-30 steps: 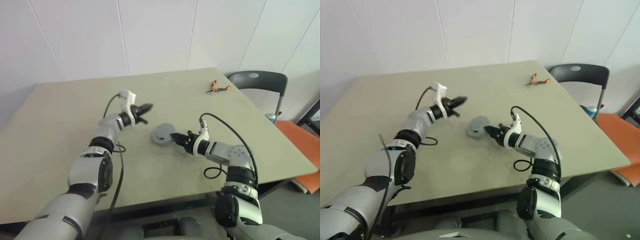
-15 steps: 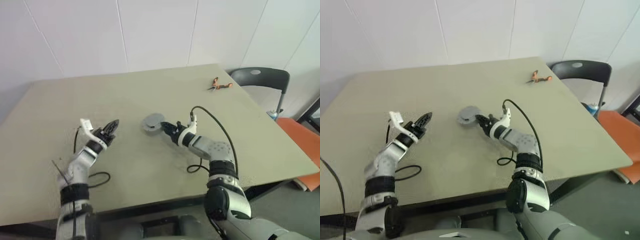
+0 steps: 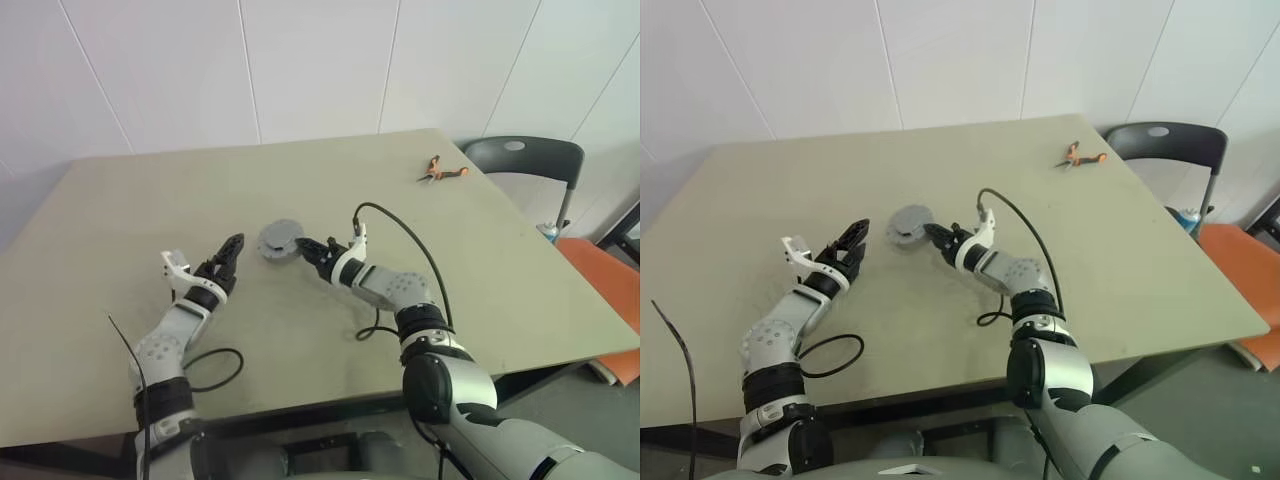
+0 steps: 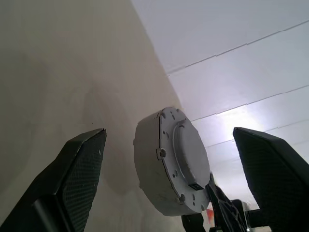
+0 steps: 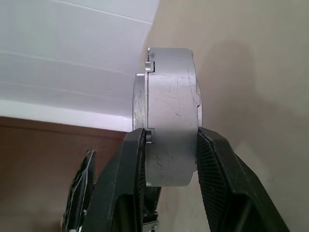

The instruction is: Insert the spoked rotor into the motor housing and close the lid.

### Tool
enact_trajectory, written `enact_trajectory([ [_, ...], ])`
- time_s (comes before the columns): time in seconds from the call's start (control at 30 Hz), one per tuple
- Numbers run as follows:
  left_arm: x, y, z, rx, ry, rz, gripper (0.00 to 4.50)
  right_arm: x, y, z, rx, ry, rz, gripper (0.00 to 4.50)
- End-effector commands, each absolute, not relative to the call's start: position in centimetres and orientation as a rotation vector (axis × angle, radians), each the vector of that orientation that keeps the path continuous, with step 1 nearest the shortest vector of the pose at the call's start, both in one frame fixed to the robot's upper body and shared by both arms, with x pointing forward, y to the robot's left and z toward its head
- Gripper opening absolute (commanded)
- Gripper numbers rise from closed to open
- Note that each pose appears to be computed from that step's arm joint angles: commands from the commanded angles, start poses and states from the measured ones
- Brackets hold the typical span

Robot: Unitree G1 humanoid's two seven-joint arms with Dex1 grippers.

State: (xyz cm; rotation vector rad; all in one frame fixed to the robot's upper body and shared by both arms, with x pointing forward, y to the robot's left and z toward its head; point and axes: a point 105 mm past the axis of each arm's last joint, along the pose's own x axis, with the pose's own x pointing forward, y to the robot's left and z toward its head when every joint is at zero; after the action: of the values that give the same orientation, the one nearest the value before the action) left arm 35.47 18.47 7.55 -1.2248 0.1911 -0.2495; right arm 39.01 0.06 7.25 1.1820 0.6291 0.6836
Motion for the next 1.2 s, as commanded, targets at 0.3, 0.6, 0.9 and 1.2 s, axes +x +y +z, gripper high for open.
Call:
enact_trajectory([
  [0.3, 36.0, 18.2, 8.6, -1.295, 0.266, -0.338, 4.48, 38.7, 3.3, 12.3, 1.21, 0.524, 0.897, 1.17],
  [0.6, 35.6, 16.7, 7.7, -1.313, 0.335, -0.403, 4.48, 38.1, 3.6, 12.5, 1.199, 0.528, 0.944, 1.17],
  [0.9, 36.9, 15.5, 9.2, -1.348, 0.258, -0.501, 4.48, 38.2, 3.6, 12.2, 1.189, 0.545, 0.938, 1.17],
  [1.2, 38.4, 13.6, 9.4, -1.368, 0.202, -0.608, 2.25, 38.3, 3.9, 11.2, 1.153, 0.587, 0.895, 1.17],
])
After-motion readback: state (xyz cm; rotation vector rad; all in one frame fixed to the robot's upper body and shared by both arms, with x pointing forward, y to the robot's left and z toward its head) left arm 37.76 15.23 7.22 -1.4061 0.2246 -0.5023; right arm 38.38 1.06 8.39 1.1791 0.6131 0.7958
